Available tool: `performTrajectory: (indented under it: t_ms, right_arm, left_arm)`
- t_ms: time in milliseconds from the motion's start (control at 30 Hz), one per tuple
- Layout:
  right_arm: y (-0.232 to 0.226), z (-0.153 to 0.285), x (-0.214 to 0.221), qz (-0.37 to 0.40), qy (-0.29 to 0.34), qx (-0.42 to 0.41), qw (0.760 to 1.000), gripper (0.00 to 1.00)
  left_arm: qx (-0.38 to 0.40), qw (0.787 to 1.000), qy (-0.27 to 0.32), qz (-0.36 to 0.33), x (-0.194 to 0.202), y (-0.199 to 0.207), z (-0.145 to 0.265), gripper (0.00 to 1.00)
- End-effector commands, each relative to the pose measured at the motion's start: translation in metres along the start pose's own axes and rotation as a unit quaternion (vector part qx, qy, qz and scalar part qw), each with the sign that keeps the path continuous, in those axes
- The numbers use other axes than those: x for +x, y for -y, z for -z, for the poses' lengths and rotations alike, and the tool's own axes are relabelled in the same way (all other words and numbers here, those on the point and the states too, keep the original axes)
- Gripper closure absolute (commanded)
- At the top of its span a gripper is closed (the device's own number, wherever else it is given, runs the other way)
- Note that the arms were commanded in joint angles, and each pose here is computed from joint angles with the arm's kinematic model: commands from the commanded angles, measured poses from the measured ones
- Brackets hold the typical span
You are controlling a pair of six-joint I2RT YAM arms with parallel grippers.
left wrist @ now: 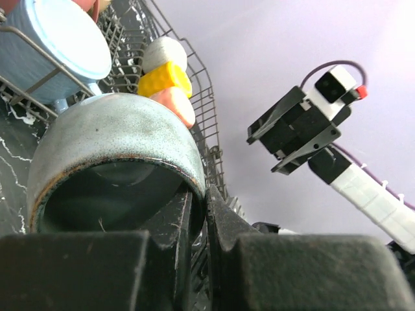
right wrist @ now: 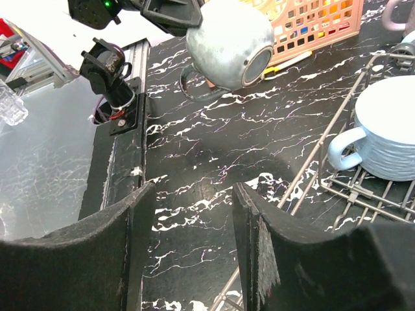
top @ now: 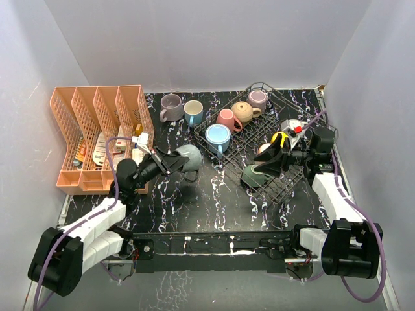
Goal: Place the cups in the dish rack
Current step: Turn the cup upside down in the dish rack.
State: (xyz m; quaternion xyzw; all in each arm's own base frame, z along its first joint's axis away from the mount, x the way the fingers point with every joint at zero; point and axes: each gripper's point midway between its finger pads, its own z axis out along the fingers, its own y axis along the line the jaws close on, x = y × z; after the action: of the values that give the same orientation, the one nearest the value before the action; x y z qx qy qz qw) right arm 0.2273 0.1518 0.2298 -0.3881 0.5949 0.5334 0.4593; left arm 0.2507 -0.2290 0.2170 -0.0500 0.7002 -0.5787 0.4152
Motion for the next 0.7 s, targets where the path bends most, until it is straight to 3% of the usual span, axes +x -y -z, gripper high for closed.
performTrajectory:
  t_ms: [0, 667]
  right_arm:
    - [0.000, -0.004, -0.002, 0.015, -0.002, -0.012, 1.000, 0.47]
    - [-0.003, -0.042, 0.019, -0.072, -0.014, -0.021, 0.997, 0.46]
  left_arm:
    - [0.148, 0.984, 0.100, -0.022, -0.040, 0.080, 0.011, 1.00]
    - [0.210, 0.966, 0.149, 0.002, -0.030, 0.119, -0.024, 1.00]
